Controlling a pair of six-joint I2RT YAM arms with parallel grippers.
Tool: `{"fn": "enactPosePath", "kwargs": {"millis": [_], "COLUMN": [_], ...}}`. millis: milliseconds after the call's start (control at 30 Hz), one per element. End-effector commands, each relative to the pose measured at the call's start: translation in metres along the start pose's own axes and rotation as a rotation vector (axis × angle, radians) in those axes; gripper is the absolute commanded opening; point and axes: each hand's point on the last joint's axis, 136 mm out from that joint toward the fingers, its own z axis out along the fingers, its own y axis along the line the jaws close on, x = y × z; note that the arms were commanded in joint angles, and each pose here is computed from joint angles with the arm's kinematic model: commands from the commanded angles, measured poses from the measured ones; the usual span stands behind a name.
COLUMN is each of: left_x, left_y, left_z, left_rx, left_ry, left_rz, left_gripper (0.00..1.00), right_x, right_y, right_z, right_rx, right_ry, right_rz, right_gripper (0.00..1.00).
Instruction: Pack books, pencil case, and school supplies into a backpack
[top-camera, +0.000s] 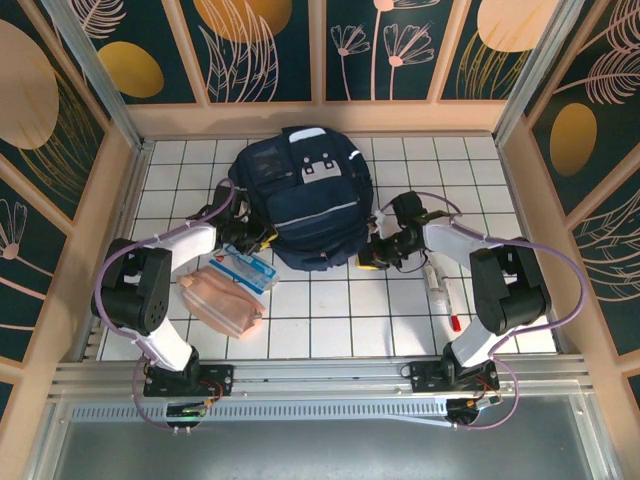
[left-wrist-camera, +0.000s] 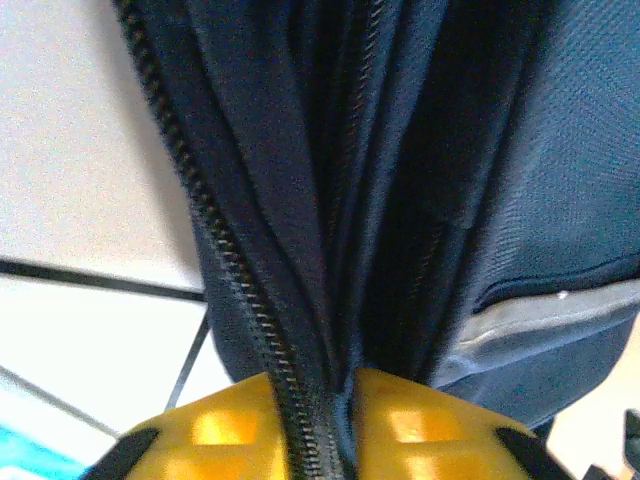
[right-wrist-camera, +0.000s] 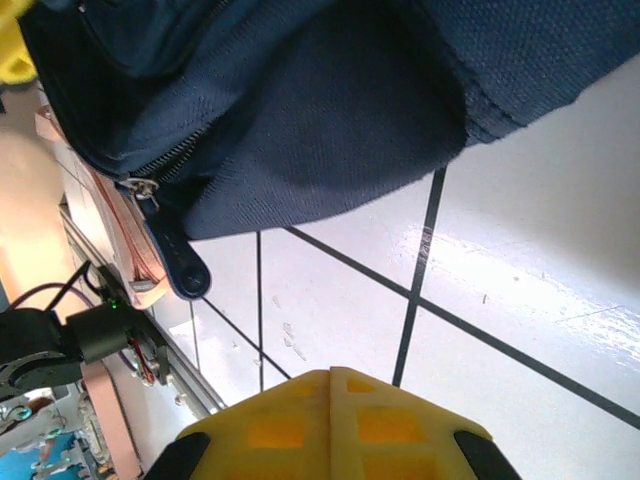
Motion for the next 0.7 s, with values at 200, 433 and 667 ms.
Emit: {"fn": "enactPosePath", "kwargs": {"millis": [200, 433, 667], "left_x": [0.038, 0.059, 0.064], "left_y": [0.030, 0.006, -0.006], "left_z": [-0.018, -0.040, -0.026], "left_rx": [-0.070, -0.052, 0.010], "left_ry": [0.017, -0.097, -0.094], "left_rz": [-0.202, -0.257, -0.318], "left_gripper": [0.34, 0.39, 0.41], "right_x": [-0.009, -0.016, -0.031], "right_y": [0.043, 0.051, 0.056], "right_z": [-0.002, 0.028, 0.046], "right_rx": [0.167, 0.301, 0.317], "right_ry": [-0.100, -0.054, -0.052], "right_rz": [-0.300, -0.437, -0.482], "right_gripper": [0.34, 0.42, 0.45]}}
